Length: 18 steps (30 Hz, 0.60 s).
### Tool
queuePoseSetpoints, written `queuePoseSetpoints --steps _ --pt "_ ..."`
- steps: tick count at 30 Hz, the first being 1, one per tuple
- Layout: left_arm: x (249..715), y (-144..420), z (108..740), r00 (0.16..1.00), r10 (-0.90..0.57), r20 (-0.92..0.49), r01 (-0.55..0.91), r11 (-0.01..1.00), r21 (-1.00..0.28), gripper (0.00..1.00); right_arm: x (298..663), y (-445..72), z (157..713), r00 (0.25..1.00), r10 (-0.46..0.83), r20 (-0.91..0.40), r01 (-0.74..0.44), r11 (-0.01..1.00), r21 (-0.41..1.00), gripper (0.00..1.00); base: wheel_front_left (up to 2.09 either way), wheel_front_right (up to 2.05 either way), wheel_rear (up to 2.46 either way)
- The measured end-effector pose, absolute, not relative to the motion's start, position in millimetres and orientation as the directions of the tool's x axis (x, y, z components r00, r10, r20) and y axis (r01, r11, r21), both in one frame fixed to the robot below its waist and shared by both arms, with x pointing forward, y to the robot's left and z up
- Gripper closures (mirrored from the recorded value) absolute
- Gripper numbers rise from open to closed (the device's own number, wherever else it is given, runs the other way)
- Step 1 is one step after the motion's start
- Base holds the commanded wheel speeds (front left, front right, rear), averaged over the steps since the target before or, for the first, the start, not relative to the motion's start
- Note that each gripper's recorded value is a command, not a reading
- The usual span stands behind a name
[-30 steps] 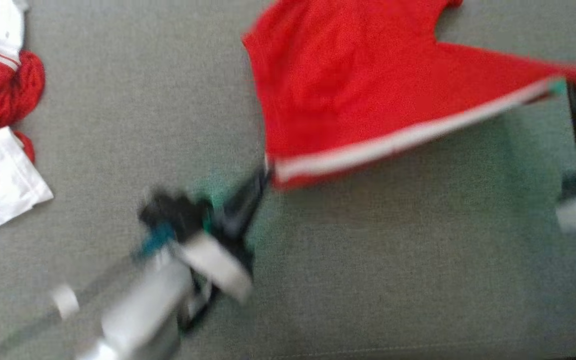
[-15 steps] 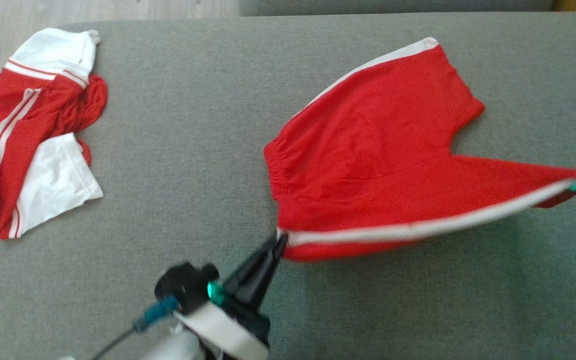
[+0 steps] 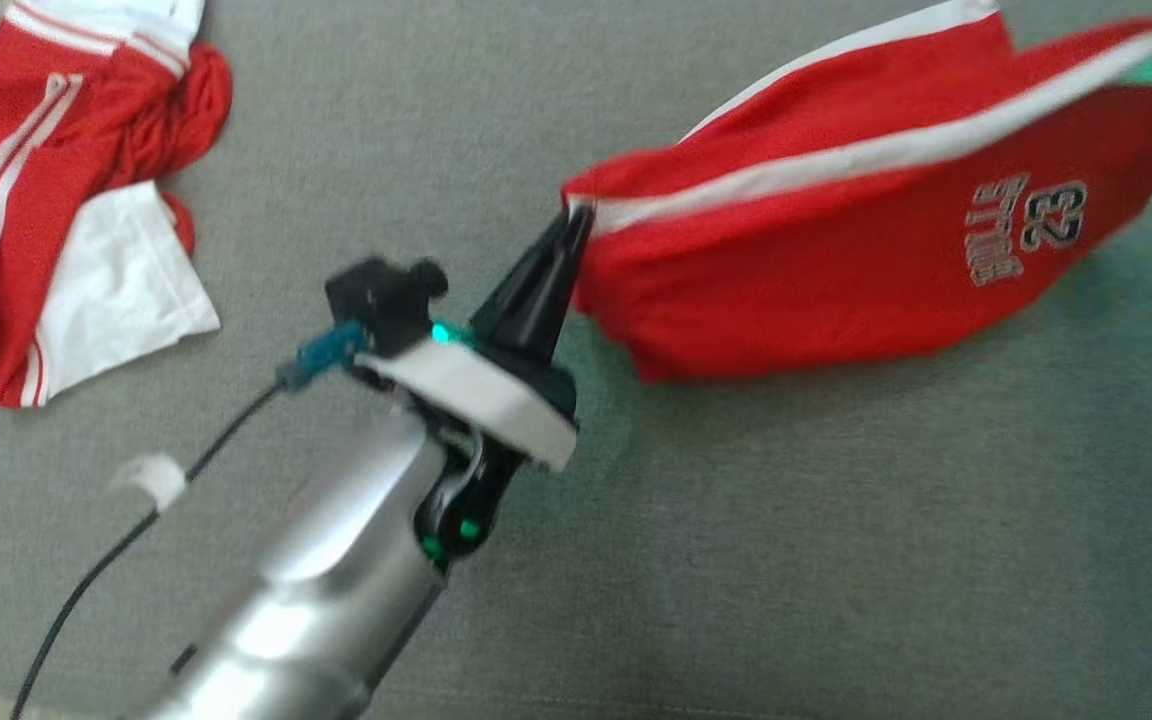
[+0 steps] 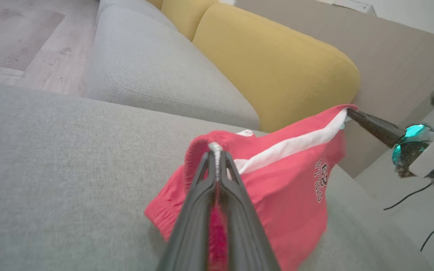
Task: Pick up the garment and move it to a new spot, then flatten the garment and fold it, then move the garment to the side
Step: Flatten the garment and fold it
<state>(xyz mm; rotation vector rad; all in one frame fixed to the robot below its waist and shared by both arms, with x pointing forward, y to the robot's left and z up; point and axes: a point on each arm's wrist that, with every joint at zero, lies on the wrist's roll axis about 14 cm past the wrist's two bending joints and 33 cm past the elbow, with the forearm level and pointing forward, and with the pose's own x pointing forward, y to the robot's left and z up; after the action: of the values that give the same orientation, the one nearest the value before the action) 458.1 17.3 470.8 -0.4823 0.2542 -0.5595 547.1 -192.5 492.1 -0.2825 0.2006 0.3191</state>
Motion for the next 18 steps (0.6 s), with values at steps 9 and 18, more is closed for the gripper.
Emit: queuePoseSetpoints --steps 9,18 --pt "492.3 38.8 426.8 0.833 -0.505 -0.226 0.330 0.782 -0.529 1.00 596.4 -168.3 441.5 0.882 0.315 -0.351 -0.407 0.884 -0.230 1.00 0.00 0.00 0.00" --pt "487.9 38.4 414.4 0.840 -0.490 -0.231 0.324 0.796 -0.510 0.00 592.0 -162.0 402.3 0.846 0.323 -0.425 -0.408 0.904 -0.126 0.00 0.00 0.00 0.00"
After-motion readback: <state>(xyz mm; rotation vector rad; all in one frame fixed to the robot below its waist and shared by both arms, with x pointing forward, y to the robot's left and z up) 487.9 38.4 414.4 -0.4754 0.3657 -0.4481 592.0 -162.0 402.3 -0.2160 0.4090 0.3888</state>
